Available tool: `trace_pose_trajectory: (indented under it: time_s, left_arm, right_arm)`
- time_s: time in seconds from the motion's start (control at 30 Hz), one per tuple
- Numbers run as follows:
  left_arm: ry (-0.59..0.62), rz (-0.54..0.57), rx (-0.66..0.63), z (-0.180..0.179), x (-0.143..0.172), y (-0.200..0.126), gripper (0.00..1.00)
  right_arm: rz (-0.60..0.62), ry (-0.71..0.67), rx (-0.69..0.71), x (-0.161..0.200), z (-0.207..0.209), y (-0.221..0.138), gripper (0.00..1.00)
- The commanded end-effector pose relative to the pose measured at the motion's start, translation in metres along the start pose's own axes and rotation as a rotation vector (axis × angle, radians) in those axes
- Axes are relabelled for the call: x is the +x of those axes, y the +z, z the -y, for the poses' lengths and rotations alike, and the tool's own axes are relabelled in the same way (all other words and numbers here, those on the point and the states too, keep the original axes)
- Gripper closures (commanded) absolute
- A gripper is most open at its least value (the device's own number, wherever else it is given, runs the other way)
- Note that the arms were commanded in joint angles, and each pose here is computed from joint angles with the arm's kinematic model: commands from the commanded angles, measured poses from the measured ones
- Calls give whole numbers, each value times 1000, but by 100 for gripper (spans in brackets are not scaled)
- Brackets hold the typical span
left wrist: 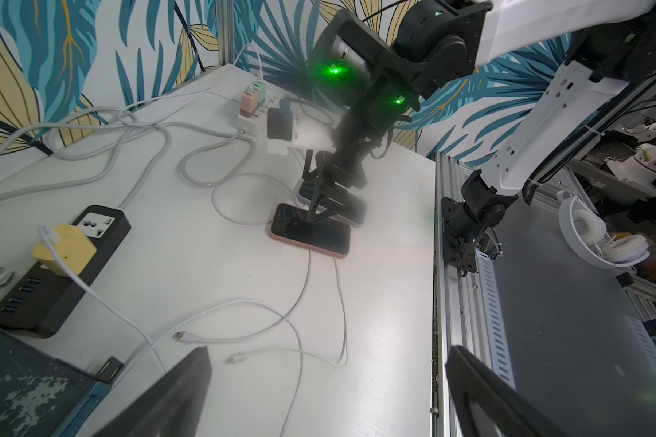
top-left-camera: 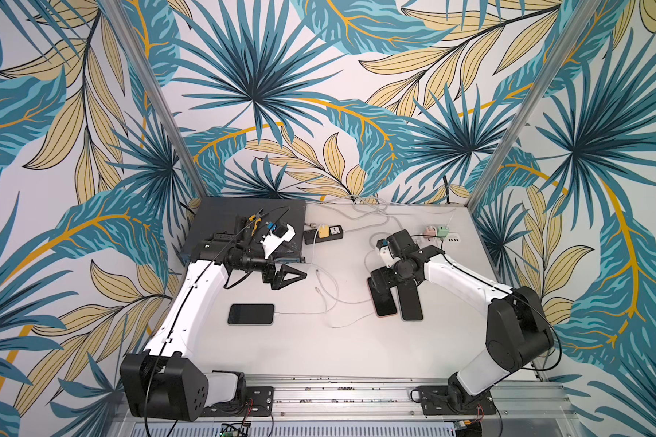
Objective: Unplug the charging cable from the phone
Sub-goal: Place the phone at the center of the board, then pick up the phone at the center of the board.
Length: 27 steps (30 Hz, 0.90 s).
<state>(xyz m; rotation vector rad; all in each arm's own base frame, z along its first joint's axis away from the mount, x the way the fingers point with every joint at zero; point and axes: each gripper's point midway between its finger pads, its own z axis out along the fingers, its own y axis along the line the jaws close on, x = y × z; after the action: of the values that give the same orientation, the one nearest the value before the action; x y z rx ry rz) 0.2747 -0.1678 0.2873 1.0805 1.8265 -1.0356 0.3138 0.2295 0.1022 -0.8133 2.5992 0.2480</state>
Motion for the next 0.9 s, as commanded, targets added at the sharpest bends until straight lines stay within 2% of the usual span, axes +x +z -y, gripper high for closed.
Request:
trace_pose_trajectory:
  time_s: [0.0, 0.33, 0.47, 0.7, 0.87]
  left_arm:
    - [29, 12, -56, -1, -11, -11, 0]
    - [-14, -14, -185, -28, -7, -20, 0]
    - [-30, -1, -220, -36, -6, -29, 0]
    - [-65, 37, -281, -51, -7, -49, 0]
    - [-82, 70, -313, -55, -10, -65, 0]
  right_arm:
    - [83, -207, -94, -24, -43, -5, 2]
    - [286, -601, -398, -65, -187, -3, 1]
    - [334, -683, -459, -71, -219, 7, 0]
    - [352, -802, -480, -69, -266, 39, 0]
    - [323, -856, -506, -72, -295, 61, 0]
